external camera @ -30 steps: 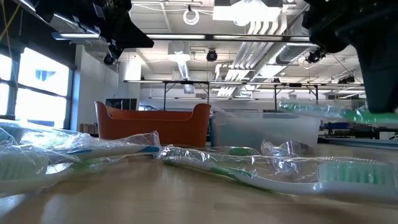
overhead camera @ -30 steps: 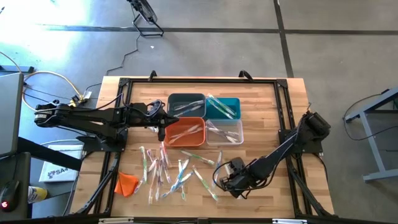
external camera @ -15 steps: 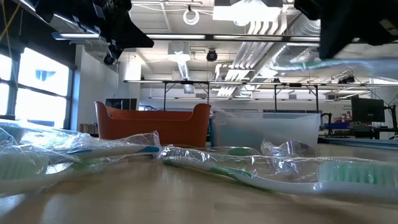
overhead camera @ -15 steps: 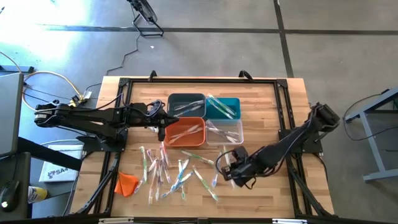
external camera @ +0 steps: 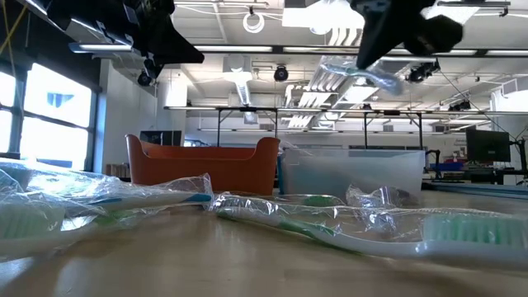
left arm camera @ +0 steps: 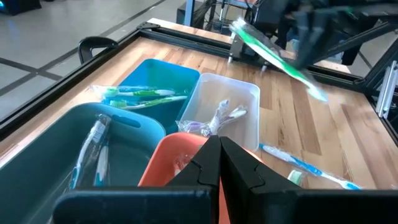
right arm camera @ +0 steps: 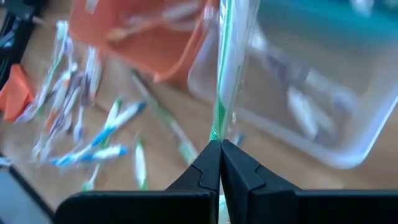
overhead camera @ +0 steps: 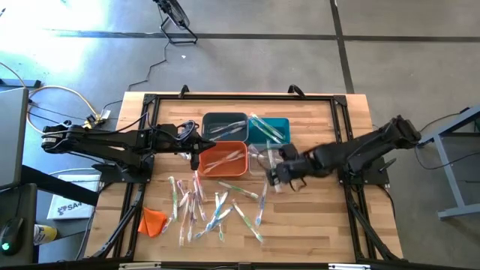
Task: Pick & Place Toothbrushes
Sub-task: Put the green toothbrush into the right blue bin
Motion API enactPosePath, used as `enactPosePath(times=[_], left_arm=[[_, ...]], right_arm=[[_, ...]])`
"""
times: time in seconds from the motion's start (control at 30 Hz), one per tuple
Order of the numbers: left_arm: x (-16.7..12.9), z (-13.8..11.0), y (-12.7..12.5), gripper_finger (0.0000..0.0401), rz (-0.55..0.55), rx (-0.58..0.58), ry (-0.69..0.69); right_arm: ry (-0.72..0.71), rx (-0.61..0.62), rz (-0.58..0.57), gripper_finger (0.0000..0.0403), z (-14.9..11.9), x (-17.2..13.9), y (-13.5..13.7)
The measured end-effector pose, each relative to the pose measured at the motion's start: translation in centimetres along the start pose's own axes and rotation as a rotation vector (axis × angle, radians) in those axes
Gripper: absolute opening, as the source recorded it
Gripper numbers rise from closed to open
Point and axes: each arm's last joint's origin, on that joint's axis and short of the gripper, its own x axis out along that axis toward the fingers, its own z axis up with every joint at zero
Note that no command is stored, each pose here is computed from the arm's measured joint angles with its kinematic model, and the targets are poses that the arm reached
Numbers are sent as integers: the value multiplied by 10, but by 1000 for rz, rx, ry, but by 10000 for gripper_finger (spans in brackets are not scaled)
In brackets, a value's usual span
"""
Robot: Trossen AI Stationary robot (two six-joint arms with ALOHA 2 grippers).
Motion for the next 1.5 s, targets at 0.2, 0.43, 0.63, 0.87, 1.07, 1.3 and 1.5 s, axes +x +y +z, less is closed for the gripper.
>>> enactPosePath(times=[0.2,0.43,0.63,0.87,1.07,1.3,1.5], left_arm=[[0,0,0,0,0,-16,-1],[0,1,0,0,-1,-18,-13],[0,1,0,0,2,-17,-13],[0,1,1,0,52,-50,-24],[0,2,2,0,70,-73,-29],[0,1,2,0,71,-73,-25],[0,1,2,0,71,-73,-25]], right_arm=[[-76,-166,-69,2,44,9,-14],[-115,-421,-177,2,91,18,-37],[-140,-643,-277,2,125,21,-57],[-137,-758,-206,2,150,27,-67],[-99,-771,-164,2,160,40,-72],[-38,-776,-133,2,160,66,-70],[13,-778,-157,2,159,85,-73]])
